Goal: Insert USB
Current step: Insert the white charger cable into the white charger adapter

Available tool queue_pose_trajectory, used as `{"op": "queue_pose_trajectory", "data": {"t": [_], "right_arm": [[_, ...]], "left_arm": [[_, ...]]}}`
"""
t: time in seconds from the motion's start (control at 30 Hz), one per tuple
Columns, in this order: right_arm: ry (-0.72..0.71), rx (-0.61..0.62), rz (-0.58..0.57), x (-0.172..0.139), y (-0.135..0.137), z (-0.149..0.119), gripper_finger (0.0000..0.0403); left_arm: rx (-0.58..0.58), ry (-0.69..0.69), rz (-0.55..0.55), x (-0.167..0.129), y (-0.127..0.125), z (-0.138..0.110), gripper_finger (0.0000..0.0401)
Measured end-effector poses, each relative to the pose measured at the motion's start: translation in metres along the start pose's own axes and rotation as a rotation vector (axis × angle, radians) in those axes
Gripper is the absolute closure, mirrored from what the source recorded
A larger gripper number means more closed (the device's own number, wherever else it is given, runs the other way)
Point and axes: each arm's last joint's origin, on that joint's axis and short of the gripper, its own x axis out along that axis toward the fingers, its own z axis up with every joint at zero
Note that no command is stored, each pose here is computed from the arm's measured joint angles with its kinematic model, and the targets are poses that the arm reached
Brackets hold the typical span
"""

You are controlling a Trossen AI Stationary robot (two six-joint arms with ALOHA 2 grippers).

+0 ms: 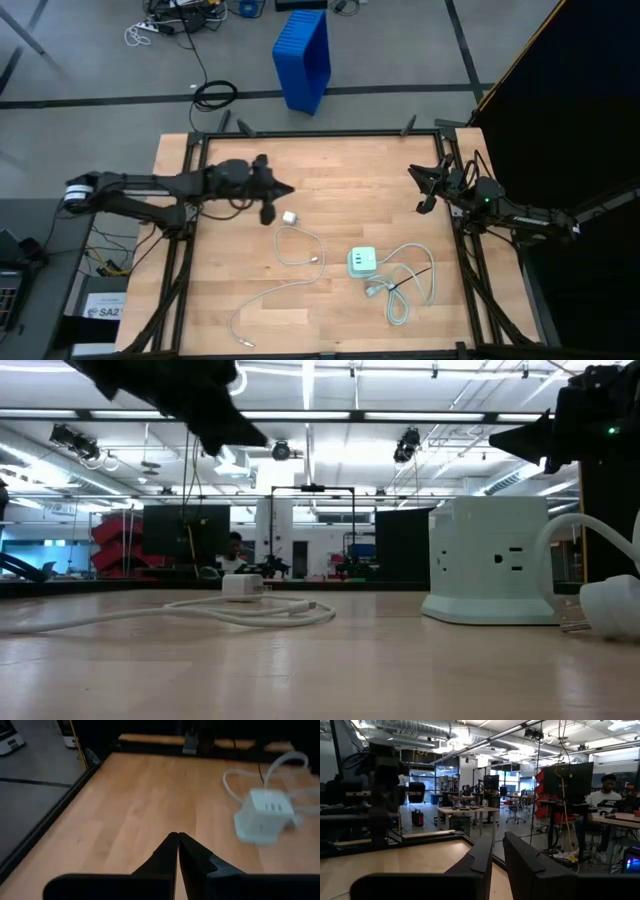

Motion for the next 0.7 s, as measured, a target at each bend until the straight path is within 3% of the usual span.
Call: {"op": "queue_pose_trajectory", "data": {"t": [0.1, 0.2, 0.27, 0.33, 0.47, 0.57, 0.7], "right_arm": [[0.0, 0.0, 0.0, 0.0, 0.0, 0.0, 0.0371], [0.001, -0.001, 0.0, 0.0, 0.0, 0.0, 0.0366], [0.001, 0.0, 0.0, 0.0, 0.0, 0.0, 0.0364], [0.0, 0.0, 0.0, 0.0, 0.0, 0.0, 0.0362], [0.0, 0.0, 0.0, 0.0, 0.0, 0.0, 0.0365], [0.0, 0.0, -0.001, 0.0, 0.0, 0.0, 0.037], [0.0, 0.0, 0.0, 0.0, 0.0, 0.0, 0.0376]], "left_arm": [[-0.181, -0.039, -0.01, 0.017, -0.001, -0.001, 0.0401], [-0.252, -0.056, -0.016, 0.032, -0.001, -0.005, 0.0401], [-0.174, -0.058, -0.018, 0.039, -0.001, -0.008, 0.0401], [-0.025, -0.035, -0.025, 0.044, -0.002, -0.013, 0.0401], [0.174, 0.082, -0.034, 0.046, -0.004, -0.026, 0.0401], [0.191, 0.156, -0.036, 0.045, -0.004, -0.033, 0.0401], [0.138, 0.147, -0.034, 0.045, -0.004, -0.032, 0.0401]]}}
